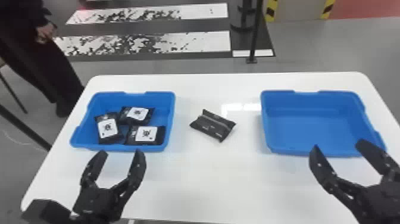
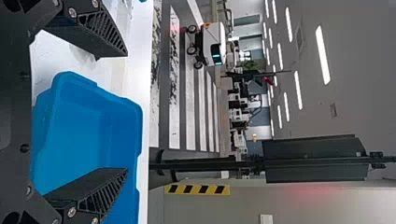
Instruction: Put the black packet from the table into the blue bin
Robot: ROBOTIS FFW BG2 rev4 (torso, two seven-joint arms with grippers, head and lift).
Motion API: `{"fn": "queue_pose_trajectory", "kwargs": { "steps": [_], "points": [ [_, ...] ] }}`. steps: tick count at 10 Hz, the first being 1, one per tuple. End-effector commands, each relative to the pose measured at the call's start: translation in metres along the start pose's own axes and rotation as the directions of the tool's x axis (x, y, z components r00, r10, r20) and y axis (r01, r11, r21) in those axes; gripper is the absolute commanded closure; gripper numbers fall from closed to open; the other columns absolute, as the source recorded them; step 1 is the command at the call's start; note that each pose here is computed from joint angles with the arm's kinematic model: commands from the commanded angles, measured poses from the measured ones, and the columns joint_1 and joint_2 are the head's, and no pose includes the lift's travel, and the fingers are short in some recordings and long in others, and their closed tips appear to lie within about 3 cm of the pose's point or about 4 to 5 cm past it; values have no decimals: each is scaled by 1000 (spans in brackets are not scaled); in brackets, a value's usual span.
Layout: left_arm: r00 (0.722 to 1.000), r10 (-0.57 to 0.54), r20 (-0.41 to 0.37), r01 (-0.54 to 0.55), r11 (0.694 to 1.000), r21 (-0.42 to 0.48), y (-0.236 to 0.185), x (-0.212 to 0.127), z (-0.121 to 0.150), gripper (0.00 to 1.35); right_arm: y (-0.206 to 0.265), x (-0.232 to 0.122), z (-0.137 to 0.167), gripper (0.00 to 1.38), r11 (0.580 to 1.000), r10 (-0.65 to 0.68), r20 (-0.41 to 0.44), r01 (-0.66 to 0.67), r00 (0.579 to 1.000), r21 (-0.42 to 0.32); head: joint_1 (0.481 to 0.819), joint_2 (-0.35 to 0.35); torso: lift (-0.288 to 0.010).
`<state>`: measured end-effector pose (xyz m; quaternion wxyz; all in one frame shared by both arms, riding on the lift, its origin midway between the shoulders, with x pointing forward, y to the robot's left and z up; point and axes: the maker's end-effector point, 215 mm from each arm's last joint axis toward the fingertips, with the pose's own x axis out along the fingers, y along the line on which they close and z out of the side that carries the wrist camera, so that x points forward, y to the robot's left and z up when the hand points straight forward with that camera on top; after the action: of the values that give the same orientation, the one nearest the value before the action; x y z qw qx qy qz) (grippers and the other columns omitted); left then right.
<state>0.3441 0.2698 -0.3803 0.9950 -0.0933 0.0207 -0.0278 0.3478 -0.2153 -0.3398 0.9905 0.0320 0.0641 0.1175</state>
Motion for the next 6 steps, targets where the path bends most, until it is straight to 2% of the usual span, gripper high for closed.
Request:
{"fn": "queue_pose_trajectory", "kwargs": {
  "steps": [1, 6],
  "points": [
    [1000, -1, 1, 1, 1000, 1, 0, 0, 0, 157, 0, -1, -1, 139, 1000, 1, -1, -1, 1000, 1, 695, 92, -110],
    [1000, -10, 0, 10, 1000, -3, -4, 0, 0, 157, 0, -1, -1, 139, 1000, 0, -1, 0, 1000, 1, 695, 90, -110]
  ]
}}
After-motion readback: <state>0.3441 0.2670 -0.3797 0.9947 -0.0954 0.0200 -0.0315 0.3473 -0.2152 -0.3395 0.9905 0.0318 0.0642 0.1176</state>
